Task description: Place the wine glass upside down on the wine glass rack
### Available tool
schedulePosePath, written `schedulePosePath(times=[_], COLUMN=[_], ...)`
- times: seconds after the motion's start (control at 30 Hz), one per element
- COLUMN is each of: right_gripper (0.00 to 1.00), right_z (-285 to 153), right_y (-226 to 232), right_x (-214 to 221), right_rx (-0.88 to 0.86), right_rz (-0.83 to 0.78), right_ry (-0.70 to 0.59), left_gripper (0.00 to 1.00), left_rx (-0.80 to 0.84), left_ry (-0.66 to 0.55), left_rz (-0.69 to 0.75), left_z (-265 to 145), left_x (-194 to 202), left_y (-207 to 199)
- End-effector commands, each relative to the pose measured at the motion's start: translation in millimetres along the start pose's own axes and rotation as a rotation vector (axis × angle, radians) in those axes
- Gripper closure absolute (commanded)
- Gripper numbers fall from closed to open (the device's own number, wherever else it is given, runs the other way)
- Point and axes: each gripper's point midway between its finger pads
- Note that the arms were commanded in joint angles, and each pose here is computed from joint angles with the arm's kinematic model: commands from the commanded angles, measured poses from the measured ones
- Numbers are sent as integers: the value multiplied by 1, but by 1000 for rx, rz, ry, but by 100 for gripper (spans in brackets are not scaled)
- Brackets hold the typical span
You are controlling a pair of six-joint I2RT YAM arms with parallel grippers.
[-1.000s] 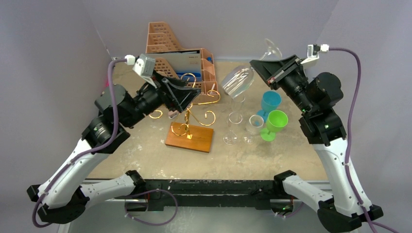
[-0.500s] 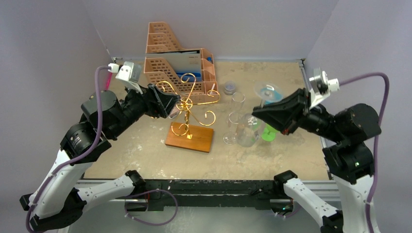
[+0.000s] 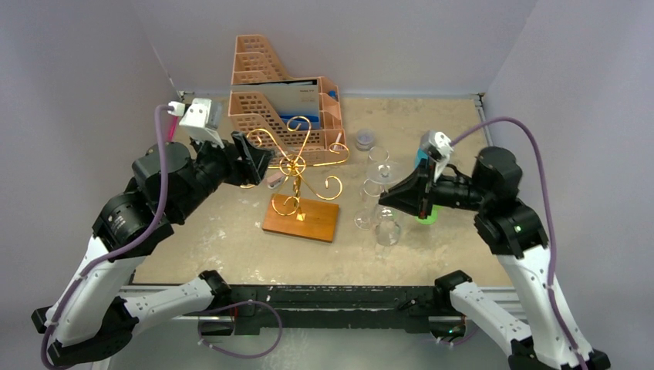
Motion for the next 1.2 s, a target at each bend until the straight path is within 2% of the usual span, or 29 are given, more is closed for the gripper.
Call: schedulePosePath(times=[0.0, 0.2, 0.33, 0.57, 0.87, 1.0, 1.17], right_gripper=[100, 100, 100, 100, 100, 100, 100], right_z=[15, 42, 61, 89, 97, 105, 111], right_y=[-4, -33, -52, -51, -54, -50, -46], right_x=[-27, -47, -60, -22, -2, -6, -5], right_rx=[-65, -1, 36, -10, -46, -105, -164], right_rz=[-89, -110, -95, -101, -169, -207, -271], right_ry=[-53, -127, -189, -83, -89, -107, -157], left_gripper=[33, 31, 27, 20, 20, 20, 20], left_rx=[-100, -173, -197, -224, -234, -352, -372], left_ry=[-85, -101, -74, -6, -2, 48, 94], left_rz=[63, 94, 107, 116, 93, 58, 13], left_z=[-30, -44, -42, -35, -29, -27, -21], left_x=[-35, -31, -22, -4, -1, 11, 23], left_y=[27, 47, 51, 55, 54, 69, 68])
Point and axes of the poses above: each gripper's point midway between its finger pads, its own z axis out along the fingers, its own y axis along the line the jaws close on, x = y × z, and after that the axes turned 11 degrees about z, right-handed
